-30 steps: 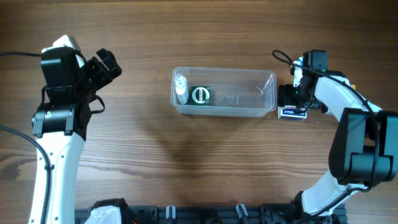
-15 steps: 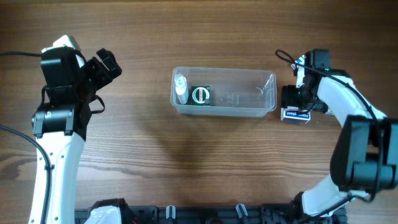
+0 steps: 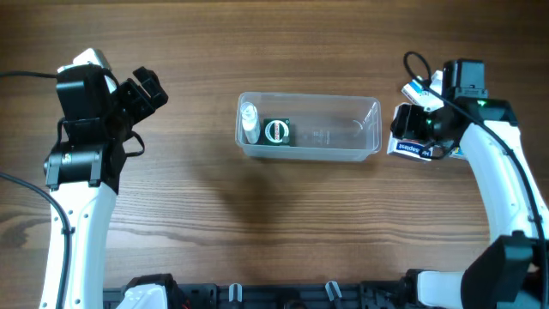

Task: Pack container
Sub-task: 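Carry the Hansaplast box into the container and release it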

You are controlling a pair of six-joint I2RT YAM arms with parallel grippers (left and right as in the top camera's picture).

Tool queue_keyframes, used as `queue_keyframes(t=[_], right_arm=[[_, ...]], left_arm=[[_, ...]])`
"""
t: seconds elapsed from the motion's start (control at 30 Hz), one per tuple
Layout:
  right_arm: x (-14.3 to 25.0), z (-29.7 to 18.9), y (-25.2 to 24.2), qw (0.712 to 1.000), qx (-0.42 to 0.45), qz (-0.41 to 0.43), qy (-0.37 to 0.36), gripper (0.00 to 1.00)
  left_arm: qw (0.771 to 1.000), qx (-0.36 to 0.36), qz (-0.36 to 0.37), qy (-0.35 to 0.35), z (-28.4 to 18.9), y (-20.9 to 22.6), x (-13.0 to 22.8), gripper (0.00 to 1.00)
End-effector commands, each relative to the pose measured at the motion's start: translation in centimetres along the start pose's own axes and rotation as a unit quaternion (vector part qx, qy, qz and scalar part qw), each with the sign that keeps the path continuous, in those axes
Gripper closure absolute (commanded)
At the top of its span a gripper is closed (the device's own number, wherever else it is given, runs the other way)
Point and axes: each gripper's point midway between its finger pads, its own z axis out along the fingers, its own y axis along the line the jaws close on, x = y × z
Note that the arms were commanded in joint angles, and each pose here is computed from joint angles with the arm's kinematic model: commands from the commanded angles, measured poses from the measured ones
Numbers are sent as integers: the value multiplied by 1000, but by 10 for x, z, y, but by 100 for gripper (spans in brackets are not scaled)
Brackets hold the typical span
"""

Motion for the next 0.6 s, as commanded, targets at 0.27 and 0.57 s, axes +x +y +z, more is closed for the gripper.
queue_keyframes(t=[0.27, 0.57], right_arm=[[-27, -60, 124, 991, -109, -41, -67, 31], [-9, -60, 194, 984, -125, -89, -93, 30]], left_arm=[[1000, 5, 1, -1, 0, -1, -3, 0], [1000, 5, 1, -1, 0, -1, -3, 0]])
